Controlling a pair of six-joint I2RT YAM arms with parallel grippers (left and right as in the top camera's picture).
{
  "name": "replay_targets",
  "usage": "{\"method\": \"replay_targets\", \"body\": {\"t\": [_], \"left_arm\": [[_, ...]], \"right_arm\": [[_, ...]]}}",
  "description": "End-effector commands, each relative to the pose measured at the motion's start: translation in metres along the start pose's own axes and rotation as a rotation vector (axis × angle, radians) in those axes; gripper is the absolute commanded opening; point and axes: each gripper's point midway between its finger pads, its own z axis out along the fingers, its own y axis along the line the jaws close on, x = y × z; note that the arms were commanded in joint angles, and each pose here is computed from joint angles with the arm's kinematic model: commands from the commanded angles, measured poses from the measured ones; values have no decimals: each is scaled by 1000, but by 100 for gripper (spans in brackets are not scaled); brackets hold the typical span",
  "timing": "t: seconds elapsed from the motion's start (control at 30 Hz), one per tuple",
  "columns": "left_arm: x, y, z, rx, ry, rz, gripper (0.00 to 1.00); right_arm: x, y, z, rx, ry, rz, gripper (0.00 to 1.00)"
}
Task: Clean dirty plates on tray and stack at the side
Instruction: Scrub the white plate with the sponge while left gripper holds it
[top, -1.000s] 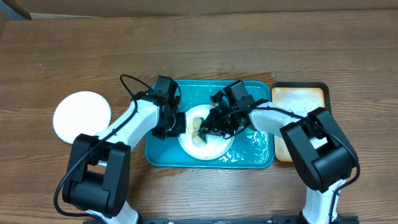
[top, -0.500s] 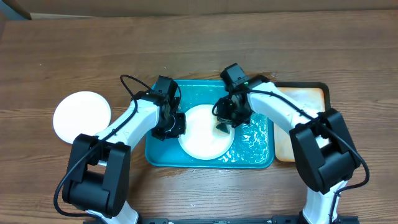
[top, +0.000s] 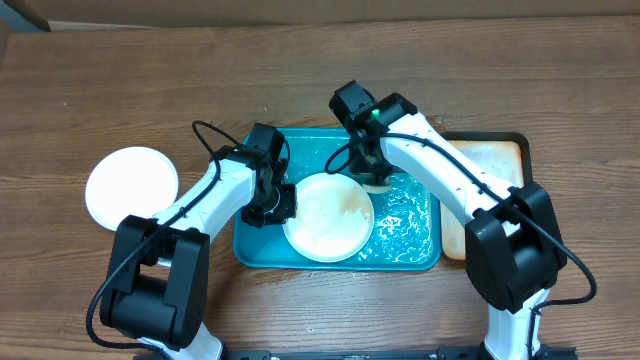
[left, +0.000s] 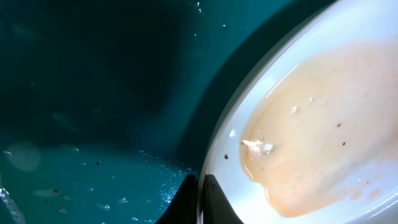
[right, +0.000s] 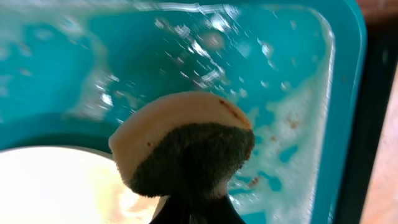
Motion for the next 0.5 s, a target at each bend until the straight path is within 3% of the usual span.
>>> {"method": "replay_targets", "body": {"t": [0.0, 0.2, 0.47], "left_arm": [[0, 10, 6, -44, 10, -19, 4], [-2, 12, 5, -43, 5, -28, 4], [-4, 13, 5, -40, -2, -51, 4]], "right_arm": [[9, 36, -4, -188, 55, -56, 4], [38, 117, -18, -617, 143, -194, 4], [92, 143, 0, -770, 280, -206, 4]]}}
